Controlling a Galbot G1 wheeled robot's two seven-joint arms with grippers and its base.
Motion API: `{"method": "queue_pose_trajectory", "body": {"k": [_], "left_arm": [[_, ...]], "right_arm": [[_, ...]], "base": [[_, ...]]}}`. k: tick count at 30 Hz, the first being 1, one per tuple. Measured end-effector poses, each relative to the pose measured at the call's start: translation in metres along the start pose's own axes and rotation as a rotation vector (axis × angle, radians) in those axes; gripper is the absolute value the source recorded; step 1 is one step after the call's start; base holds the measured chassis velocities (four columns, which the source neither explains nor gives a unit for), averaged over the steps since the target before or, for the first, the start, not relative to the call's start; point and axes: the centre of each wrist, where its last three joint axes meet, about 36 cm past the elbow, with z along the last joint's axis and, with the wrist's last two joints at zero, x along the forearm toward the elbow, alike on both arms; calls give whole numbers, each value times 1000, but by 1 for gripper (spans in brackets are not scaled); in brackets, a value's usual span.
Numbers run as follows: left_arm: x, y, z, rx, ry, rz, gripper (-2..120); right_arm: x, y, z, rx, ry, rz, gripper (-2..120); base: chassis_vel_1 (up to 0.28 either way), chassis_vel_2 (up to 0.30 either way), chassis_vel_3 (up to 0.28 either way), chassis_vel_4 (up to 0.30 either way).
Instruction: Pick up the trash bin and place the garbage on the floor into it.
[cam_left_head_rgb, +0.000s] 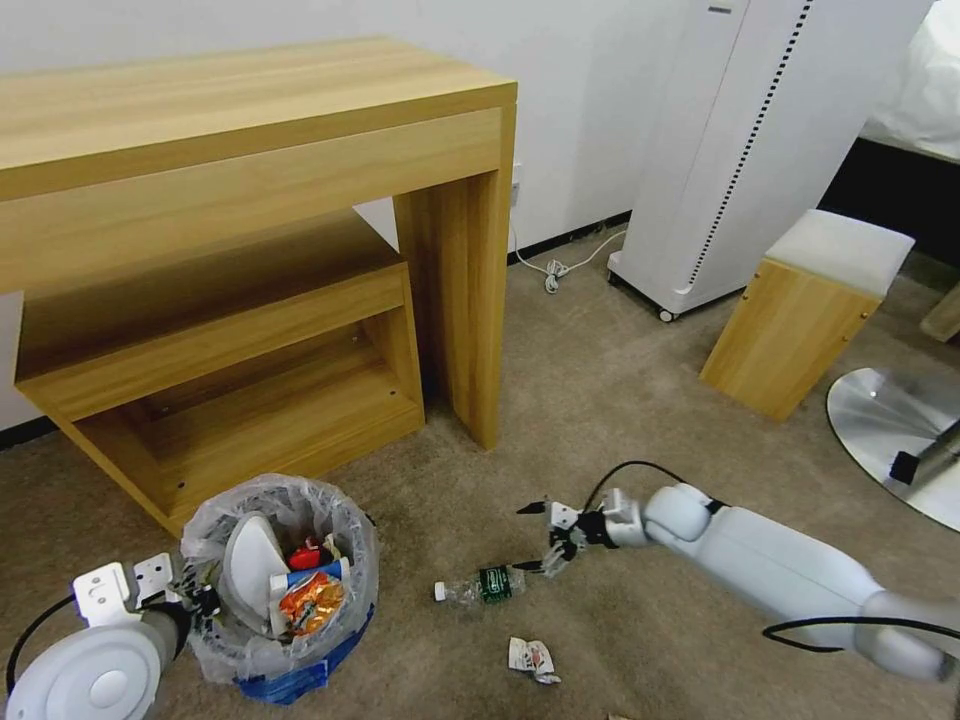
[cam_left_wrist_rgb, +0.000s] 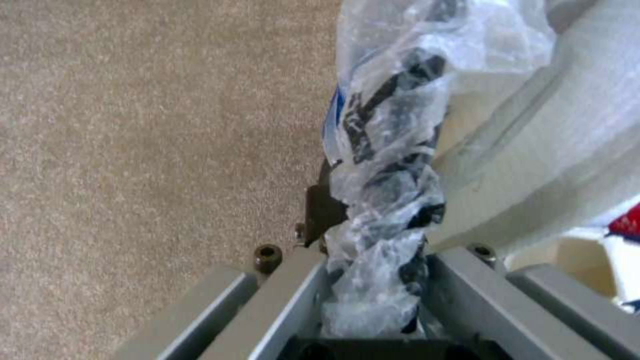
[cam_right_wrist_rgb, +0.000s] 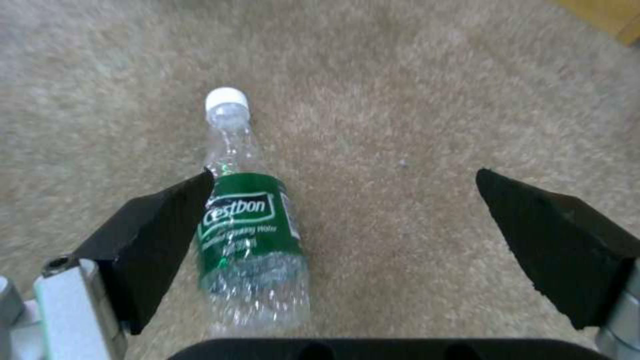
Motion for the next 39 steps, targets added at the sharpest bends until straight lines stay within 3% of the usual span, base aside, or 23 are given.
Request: {"method": "queue_pose_trajectory", "body": {"k": [6,13,29,39], "left_arm": [[0,1,2,-2,2,-7,0],[-1,2,2,-5,2,-9,0],[-5,0,6,-2,10,-2,0],[-6,-1,4,-6,9,3,0]], "right_arm": [[-21,10,0,-2,26,5,100],[-50,37,13,-41,45,32,100],[-90,59,18,-81,32,60,100],[-84,61,24,-84,43,83,100]], "base": [[0,0,0,0],[0,0,0,0],[0,0,0,0],[0,0,0,0]]}}
